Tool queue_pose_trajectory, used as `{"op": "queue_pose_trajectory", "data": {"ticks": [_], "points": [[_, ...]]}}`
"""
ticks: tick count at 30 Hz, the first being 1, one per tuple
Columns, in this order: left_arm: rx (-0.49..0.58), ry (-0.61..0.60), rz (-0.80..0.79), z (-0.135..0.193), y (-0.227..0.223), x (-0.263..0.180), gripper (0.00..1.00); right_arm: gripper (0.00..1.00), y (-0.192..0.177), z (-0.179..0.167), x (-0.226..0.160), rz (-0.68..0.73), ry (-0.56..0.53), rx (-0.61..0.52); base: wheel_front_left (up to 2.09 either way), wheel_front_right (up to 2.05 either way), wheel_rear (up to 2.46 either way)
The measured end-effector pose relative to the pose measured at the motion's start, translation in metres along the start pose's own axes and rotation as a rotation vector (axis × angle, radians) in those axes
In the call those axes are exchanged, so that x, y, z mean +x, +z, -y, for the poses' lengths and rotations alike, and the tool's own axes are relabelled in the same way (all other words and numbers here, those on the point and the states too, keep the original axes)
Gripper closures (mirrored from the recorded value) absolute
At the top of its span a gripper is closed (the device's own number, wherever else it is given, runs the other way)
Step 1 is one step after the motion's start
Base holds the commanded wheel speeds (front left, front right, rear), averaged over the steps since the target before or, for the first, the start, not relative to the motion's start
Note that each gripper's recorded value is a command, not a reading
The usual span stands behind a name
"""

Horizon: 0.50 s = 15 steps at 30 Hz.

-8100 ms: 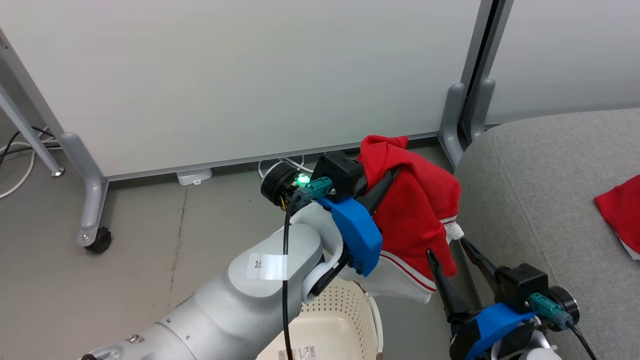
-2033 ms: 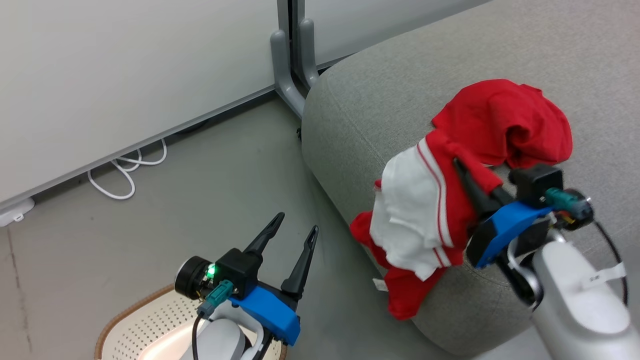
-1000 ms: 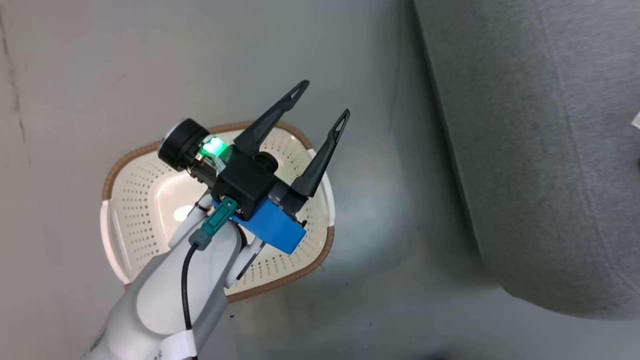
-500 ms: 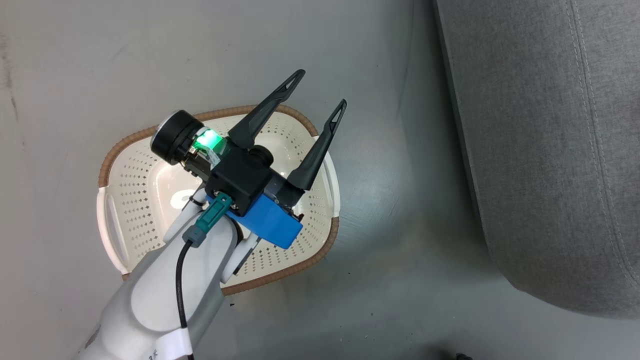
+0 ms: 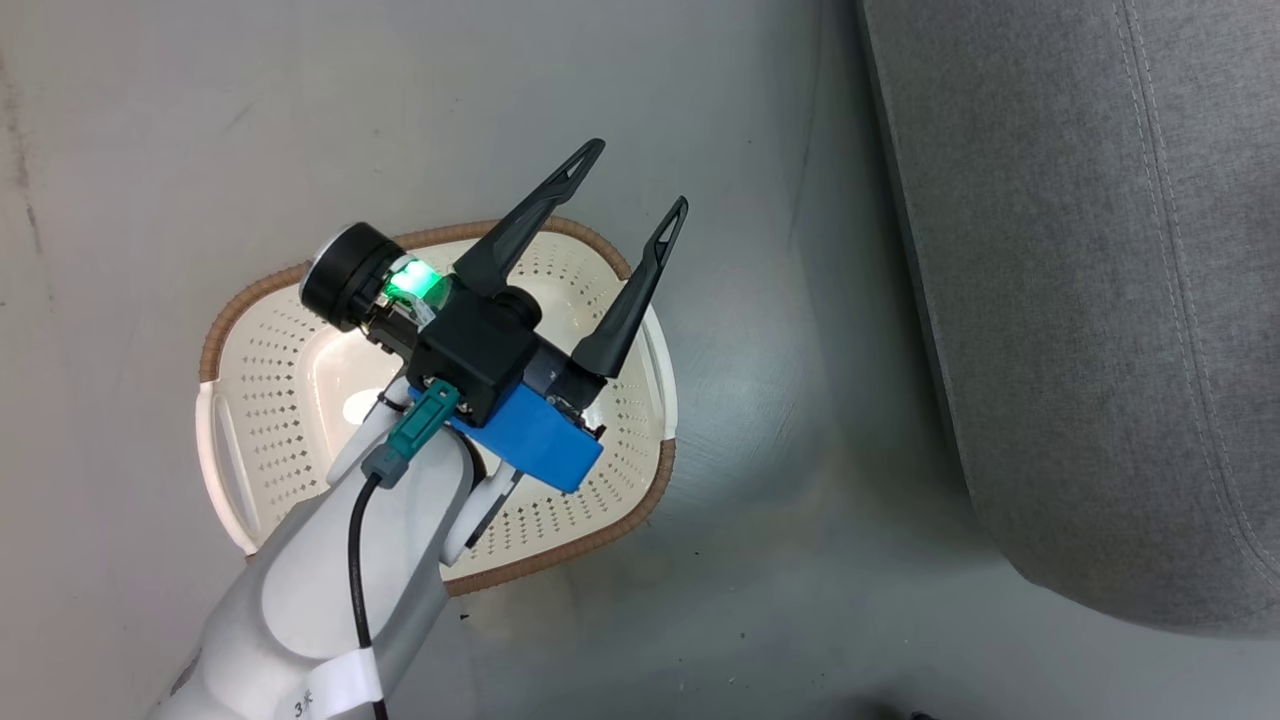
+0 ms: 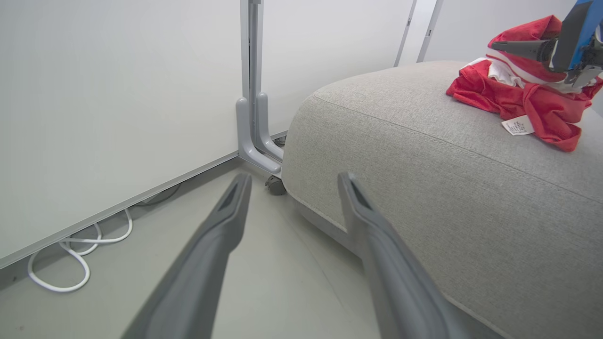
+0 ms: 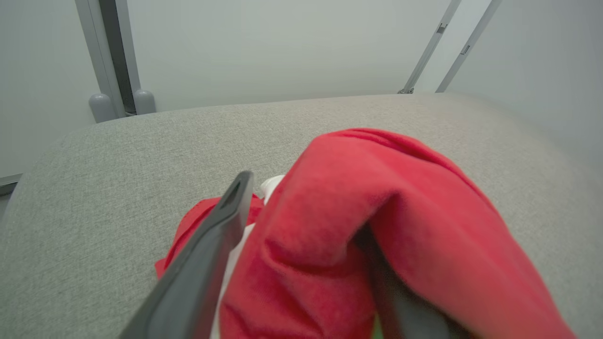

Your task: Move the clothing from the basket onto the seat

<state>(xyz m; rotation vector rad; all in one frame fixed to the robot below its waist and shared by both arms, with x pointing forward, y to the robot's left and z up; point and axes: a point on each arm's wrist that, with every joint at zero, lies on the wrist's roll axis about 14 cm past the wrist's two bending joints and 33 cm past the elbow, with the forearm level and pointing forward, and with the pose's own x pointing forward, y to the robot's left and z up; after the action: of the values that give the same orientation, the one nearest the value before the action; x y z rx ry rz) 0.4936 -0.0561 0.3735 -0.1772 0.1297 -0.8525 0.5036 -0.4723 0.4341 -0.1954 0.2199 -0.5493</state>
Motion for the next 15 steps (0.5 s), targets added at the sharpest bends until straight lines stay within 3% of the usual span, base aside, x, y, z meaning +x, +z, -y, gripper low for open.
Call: {"op": "queue_pose_trajectory", "data": {"ticks": [8,15], "points": [[-0.002,0.019,0.025,0.003,0.019,-0.002,0.00,0.00,0.010,-0.003,-0.008,0.016,0.026,0.011,0.00,0.00,0.00],[-0.018,0.053,0.038,0.015,0.040,-0.018,0.00,0.00,0.017,0.006,-0.038,0.029,0.053,0.008,0.00,0.00,0.00]]}}
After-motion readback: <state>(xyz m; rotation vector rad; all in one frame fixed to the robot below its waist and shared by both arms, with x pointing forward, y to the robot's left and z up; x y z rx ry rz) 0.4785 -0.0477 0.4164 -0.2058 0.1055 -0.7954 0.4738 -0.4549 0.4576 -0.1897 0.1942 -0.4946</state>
